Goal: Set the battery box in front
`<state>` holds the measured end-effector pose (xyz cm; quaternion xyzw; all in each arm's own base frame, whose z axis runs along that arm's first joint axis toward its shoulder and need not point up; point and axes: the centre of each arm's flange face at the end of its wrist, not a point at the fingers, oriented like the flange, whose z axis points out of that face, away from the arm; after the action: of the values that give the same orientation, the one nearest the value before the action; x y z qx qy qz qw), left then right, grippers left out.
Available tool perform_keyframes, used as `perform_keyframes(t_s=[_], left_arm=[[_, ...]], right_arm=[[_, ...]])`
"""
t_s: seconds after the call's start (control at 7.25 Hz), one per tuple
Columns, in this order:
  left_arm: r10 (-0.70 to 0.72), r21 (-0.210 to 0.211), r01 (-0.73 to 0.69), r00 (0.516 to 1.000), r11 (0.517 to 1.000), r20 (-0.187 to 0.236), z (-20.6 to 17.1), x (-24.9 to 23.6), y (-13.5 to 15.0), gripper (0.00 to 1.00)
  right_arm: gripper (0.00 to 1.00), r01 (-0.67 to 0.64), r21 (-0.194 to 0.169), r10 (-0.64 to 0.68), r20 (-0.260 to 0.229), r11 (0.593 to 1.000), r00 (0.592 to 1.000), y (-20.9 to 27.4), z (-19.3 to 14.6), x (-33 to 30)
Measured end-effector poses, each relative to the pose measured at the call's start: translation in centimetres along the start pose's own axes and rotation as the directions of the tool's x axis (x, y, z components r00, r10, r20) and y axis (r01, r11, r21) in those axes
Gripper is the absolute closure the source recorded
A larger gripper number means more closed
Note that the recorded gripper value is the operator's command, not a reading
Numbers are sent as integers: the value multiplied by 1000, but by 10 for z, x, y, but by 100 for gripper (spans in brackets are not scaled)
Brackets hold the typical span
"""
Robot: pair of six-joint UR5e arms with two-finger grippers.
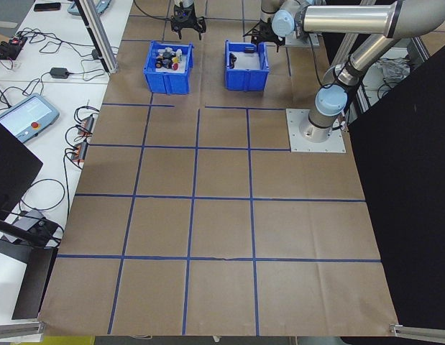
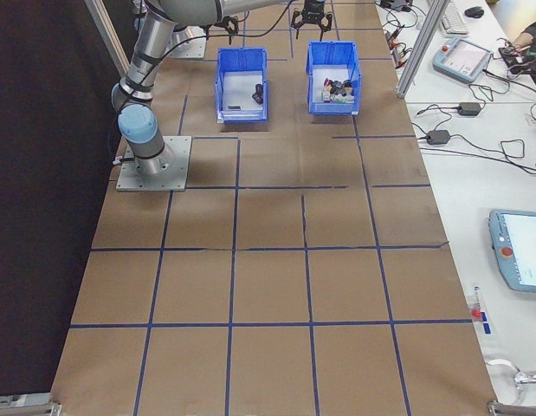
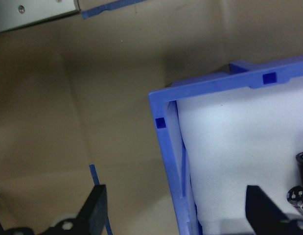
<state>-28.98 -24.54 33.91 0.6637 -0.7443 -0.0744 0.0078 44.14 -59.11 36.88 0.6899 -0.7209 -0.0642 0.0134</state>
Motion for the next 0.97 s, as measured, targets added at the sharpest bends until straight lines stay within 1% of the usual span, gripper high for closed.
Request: perform_keyframes(t_s=[0.14, 0.28, 0.41, 0.55, 0.69, 0.83, 0.97], left_arm=[[-22, -1, 22, 1000, 1000, -4, 12, -5, 3, 1], [-50, -10, 50, 999, 999, -23, 21, -5, 8, 1], [-72, -18, 71, 997, 997, -37, 32, -5, 15, 1], [-76, -17, 76, 996, 997, -36, 40, -6, 22, 1], [-77, -13, 77, 997, 997, -30, 46, -6, 25, 1], [-84, -10, 84, 996, 996, -28, 51, -5, 27, 1], [-96, -12, 95, 995, 995, -32, 56, -1, 30, 1]], right_arm=[[0, 9, 2, -9, -7, 1000, 1000, -4, 17, 1], [0, 9, 17, -9, -34, 1000, 999, -6, 36, 4], [0, 5, 38, -2, -72, 999, 997, -8, 56, 7], [0, -1, 59, 8, -110, 998, 994, -10, 73, 8], [3, -6, 74, 16, -135, 997, 991, -9, 83, 9], [21, -10, 82, 22, -148, 997, 989, -8, 86, 11], [47, -13, 86, 26, -155, 996, 988, -6, 86, 13]])
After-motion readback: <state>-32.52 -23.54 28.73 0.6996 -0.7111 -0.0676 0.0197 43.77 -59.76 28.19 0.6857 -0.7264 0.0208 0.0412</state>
